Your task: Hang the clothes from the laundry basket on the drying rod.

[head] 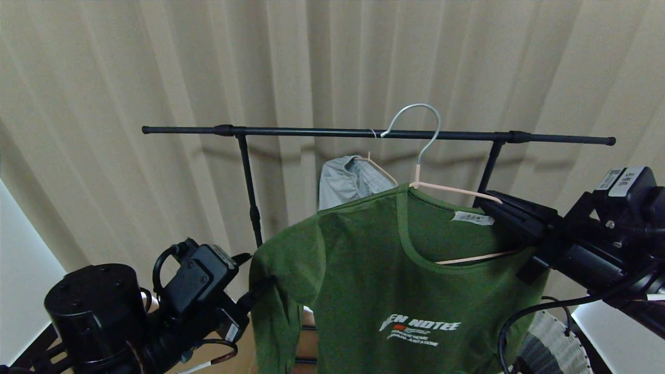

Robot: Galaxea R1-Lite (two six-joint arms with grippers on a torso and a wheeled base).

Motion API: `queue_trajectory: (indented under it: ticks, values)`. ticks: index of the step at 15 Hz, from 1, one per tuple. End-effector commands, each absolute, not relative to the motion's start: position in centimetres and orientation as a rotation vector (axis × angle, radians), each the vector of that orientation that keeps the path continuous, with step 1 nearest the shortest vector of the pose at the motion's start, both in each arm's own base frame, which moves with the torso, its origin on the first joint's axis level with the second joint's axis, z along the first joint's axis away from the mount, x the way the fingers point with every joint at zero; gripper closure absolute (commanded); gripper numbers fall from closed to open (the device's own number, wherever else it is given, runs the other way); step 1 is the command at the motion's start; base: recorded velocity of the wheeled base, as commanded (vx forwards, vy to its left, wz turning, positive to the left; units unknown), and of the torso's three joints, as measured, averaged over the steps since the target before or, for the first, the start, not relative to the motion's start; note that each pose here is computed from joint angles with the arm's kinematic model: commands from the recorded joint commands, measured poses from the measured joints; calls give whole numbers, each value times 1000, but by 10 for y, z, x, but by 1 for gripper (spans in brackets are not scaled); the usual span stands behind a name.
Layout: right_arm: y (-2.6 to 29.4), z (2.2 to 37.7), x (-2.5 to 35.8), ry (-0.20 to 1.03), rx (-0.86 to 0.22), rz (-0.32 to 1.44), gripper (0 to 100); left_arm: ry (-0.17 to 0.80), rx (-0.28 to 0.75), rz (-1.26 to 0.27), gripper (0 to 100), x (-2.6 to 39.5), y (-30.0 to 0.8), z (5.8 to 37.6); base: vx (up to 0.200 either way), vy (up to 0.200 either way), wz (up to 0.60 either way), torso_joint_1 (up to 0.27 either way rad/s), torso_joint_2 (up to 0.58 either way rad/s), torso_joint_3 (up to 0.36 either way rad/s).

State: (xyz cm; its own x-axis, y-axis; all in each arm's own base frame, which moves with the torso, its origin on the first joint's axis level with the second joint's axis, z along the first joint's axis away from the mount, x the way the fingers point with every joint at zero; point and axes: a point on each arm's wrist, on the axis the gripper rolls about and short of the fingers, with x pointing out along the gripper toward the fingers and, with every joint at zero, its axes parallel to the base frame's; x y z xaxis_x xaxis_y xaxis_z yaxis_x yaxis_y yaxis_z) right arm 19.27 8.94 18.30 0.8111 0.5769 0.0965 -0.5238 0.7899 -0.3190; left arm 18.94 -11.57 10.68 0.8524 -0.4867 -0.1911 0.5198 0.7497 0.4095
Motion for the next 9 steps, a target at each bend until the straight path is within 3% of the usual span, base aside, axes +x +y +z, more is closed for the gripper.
queue_trajectory:
  ticks: [1,6,9]
  values:
    - [89,184,193,-197,-286,594,100,99,474,-550,100,192,-116,101,0,0,0,0,0,0]
    - [73,186,201,-196,-292,505,100,96,470,-388,100,185,-75,97,0,0,0,0,0,0]
    - [73,188,201,-202,-292,502,100,84,467,-373,100,180,-70,97,0,0,0,0,0,0]
